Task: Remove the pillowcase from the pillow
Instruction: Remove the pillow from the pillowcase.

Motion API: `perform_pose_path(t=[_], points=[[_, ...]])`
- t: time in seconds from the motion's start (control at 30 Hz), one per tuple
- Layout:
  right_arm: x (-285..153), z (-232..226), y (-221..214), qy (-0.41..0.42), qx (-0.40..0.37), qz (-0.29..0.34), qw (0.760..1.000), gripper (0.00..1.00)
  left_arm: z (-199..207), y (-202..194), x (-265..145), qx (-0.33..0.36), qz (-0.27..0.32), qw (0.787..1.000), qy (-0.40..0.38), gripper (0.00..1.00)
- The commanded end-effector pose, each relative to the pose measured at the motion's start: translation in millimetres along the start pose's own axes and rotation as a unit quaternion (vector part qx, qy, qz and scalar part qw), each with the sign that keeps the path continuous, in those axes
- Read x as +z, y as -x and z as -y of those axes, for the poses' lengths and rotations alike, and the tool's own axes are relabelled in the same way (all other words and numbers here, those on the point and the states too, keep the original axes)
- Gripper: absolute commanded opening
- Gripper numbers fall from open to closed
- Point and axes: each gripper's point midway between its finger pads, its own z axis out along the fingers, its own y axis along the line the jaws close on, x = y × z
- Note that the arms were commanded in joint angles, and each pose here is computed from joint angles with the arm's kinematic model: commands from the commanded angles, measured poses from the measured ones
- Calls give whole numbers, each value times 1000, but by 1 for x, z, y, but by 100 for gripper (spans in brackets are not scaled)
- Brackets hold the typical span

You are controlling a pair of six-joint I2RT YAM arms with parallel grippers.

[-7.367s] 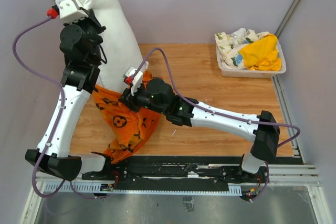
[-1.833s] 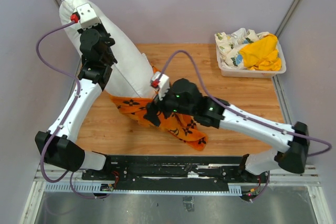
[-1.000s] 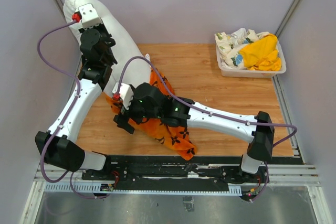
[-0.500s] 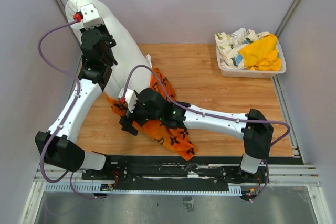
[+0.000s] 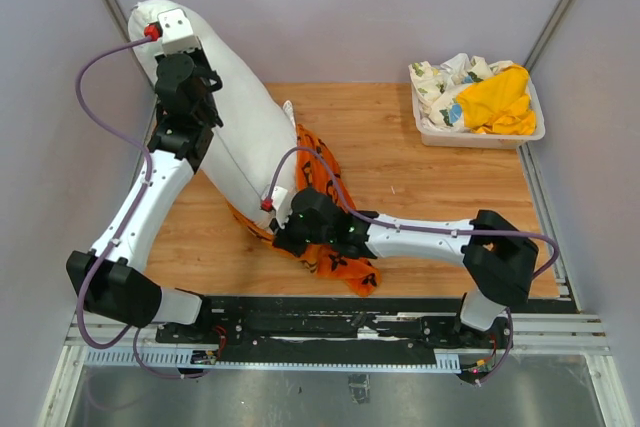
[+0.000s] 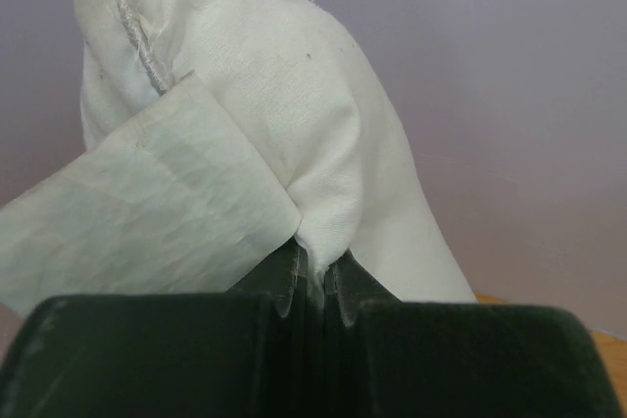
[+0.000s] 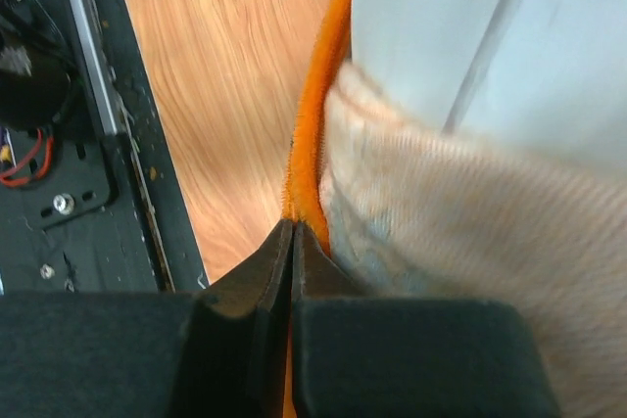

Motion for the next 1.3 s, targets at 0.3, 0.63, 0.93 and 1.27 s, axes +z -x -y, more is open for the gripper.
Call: perform_pose_path(t=[0.3,0.63,0.93,1.27], points=[[-76,-22,-15,30,18,-38,999,99,8,68,-15,-53,95,990,-89,9],[-202,44,165,44,57,298,952,98,36,44,-24,-61,53,982,-170,8],[-170,165,159,18,223,285,932,98,60,20,-35,-82,-26,970,-229,6],[-123,250,146,53,326,283,900,98,58,27,-54,-88,-33,964,-250,0]])
